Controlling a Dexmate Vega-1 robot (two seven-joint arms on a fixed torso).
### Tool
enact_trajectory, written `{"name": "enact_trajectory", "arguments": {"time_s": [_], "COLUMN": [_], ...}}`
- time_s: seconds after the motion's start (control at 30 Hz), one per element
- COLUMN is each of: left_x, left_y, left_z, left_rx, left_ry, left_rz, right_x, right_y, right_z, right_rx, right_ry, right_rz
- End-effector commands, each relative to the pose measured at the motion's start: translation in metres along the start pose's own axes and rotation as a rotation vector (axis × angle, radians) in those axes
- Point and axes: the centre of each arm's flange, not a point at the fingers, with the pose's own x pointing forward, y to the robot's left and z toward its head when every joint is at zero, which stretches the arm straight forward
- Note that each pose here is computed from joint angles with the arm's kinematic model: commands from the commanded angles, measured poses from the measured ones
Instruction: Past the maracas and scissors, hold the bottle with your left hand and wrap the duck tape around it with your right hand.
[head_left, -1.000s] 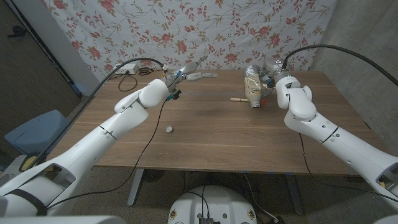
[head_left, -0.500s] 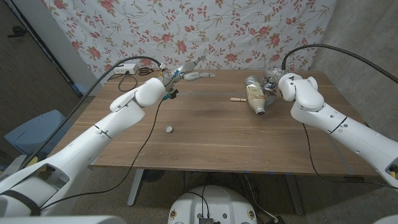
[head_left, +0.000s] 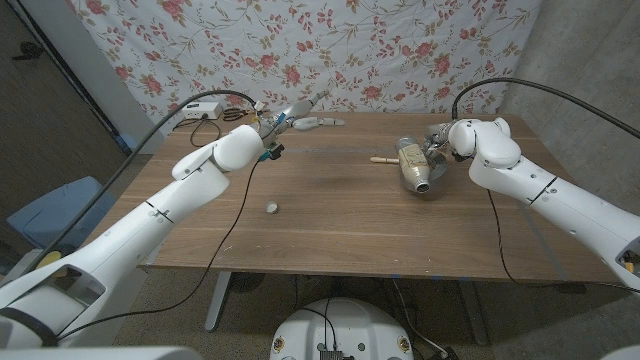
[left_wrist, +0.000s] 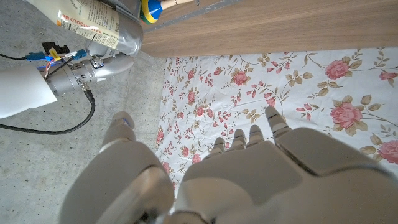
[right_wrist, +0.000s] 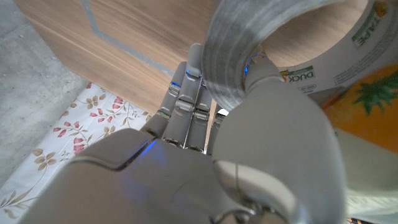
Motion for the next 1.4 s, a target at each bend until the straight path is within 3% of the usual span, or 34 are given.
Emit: {"name": "enact_trajectory", "arguments": {"time_s": [0.03, 0.37, 0.83, 1.07, 1.23, 1.4], "left_x": [-0.004, -0.004, -0.010, -0.013, -0.012, -0.011], "left_y": [0.000, -0.002, -0.003, -0.003, -0.003, -0.003], "left_z": [0.000, 0.002, 0.006, 0.007, 0.007, 0.008], "left_rx": [0.000, -0.003, -0.001, -0.001, -0.006, -0.001], "left_ry": [0.005, 0.007, 0.012, 0.012, 0.011, 0.006], "left_rz": [-0.005, -0.017, -0.022, -0.023, -0.026, -0.029], "right_x": [0.016, 0.025, 0.037, 0.037, 0.032, 0.027], "right_y": [0.019, 0.037, 0.055, 0.050, 0.042, 0.034], "right_z": [-0.005, -0.011, -0.009, -0.005, -0.007, -0.010], "right_rx": [0.021, 0.041, 0.031, -0.026, -0.032, -0.039], "right_ry": [0.010, 0.027, 0.047, 0.082, 0.095, 0.114], "right_rz": [0.096, 0.123, 0.144, 0.168, 0.135, 0.153]}}
